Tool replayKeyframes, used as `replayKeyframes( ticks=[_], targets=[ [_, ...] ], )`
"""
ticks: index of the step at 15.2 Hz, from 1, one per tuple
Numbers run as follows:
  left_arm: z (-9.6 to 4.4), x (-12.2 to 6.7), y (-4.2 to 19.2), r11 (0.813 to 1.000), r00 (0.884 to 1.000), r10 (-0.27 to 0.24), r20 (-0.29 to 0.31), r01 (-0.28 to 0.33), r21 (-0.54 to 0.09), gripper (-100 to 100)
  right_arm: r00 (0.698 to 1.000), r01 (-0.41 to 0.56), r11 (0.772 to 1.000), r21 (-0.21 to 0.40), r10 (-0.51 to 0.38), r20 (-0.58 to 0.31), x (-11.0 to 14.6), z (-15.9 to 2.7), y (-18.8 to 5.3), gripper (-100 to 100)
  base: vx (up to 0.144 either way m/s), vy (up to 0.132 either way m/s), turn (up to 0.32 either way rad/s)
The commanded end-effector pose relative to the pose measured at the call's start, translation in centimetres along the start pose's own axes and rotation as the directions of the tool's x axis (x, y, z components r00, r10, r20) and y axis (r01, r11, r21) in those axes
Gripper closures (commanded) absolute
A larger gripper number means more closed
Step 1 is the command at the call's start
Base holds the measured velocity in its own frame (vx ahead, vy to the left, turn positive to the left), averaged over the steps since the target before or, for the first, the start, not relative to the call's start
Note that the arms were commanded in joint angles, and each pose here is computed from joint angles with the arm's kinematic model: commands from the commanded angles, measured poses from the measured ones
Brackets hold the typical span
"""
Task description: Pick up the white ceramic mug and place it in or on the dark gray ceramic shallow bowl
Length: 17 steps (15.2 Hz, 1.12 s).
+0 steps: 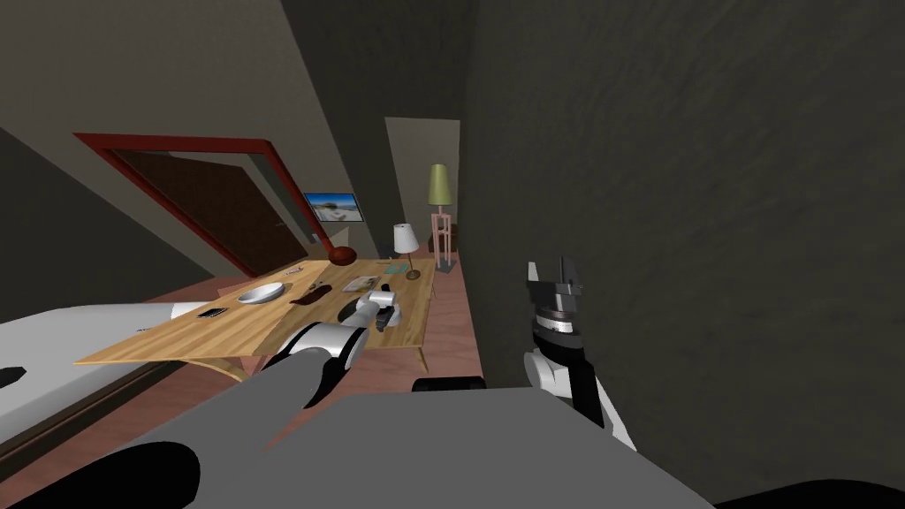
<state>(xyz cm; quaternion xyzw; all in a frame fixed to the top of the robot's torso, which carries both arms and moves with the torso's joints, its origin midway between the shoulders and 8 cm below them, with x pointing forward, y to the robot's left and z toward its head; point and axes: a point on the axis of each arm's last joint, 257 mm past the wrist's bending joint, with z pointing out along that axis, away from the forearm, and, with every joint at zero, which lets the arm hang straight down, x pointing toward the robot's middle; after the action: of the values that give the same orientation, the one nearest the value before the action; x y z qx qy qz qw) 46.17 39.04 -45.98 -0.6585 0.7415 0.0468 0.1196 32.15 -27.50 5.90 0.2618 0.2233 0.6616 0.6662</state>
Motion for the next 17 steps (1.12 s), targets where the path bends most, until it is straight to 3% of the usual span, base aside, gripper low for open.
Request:
replayKeyframes(
  ticks=[1, 2, 3, 7, 8, 11, 13, 16, 17],
  targets=[
    [0.5, 0.2, 0.3, 1.000, 1.000, -0.001, 0.000, 0.001, 0.001, -100, 1.000, 0.000, 1.000, 0.000, 0.000, 0.000, 0.0, 0.0, 0.0, 0, 0.033, 0.017, -0.001],
    [0.2, 0.1, 0.2, 1.000, 1.000, 0.000, 0.000, 0.000, -0.002, -100, 1.000, 0.000, 1.000, 0.000, 0.000, 0.000, 0.0, 0.0, 0.0, 0, 0.018, 0.009, -0.001],
    [0.3, 0.1, 0.2, 1.000, 1.000, -0.001, 0.000, 0.001, 0.000, 100, 1.000, 0.000, 1.000, 0.000, 0.000, 0.000, 0.0, 0.0, 0.0, 0, 0.007, 0.004, 0.000],
    [0.3, 0.4, 0.3, 1.000, 1.000, -0.008, -0.009, 0.008, -0.007, 100, 1.000, 0.000, 1.000, 0.000, 0.000, 0.000, 0.0, 0.0, 0.0, 0, 0.001, 0.000, 0.005],
    [-1.1, -0.4, -0.9, 1.000, 1.000, 0.001, 0.000, -0.001, -0.001, 100, 1.000, 0.000, 1.000, 0.000, 0.000, 0.000, 0.0, 0.0, 0.0, 0, -0.044, -0.017, 0.008],
    [-1.1, -0.4, -1.1, 1.000, 1.000, 0.000, 0.000, 0.000, 0.001, 100, 1.000, 0.000, 1.000, 0.000, 0.000, 0.000, 0.0, 0.0, 0.0, 0, -0.054, -0.030, -0.001],
    [-2.8, -1.3, -2.3, 1.000, 1.000, 0.015, 0.001, -0.015, 0.004, 100, 1.000, 0.000, 1.000, 0.000, 0.000, 0.000, 0.0, 0.0, 0.0, 0, -0.010, 0.098, -0.006],
    [-2.8, -1.3, -2.3, 1.000, 1.000, 0.015, 0.001, -0.015, 0.004, 100, 1.000, 0.000, 1.000, 0.000, 0.000, 0.000, 0.0, 0.0, 0.0, 0, -0.004, 0.112, -0.010],
    [-3.7, -1.7, -2.9, 1.000, 1.000, 0.023, 0.001, -0.023, 0.005, 100, 1.000, 0.000, 1.000, 0.000, 0.000, 0.000, 0.0, 0.0, 0.0, 0, 0.014, 0.080, 0.013]
  ],
)
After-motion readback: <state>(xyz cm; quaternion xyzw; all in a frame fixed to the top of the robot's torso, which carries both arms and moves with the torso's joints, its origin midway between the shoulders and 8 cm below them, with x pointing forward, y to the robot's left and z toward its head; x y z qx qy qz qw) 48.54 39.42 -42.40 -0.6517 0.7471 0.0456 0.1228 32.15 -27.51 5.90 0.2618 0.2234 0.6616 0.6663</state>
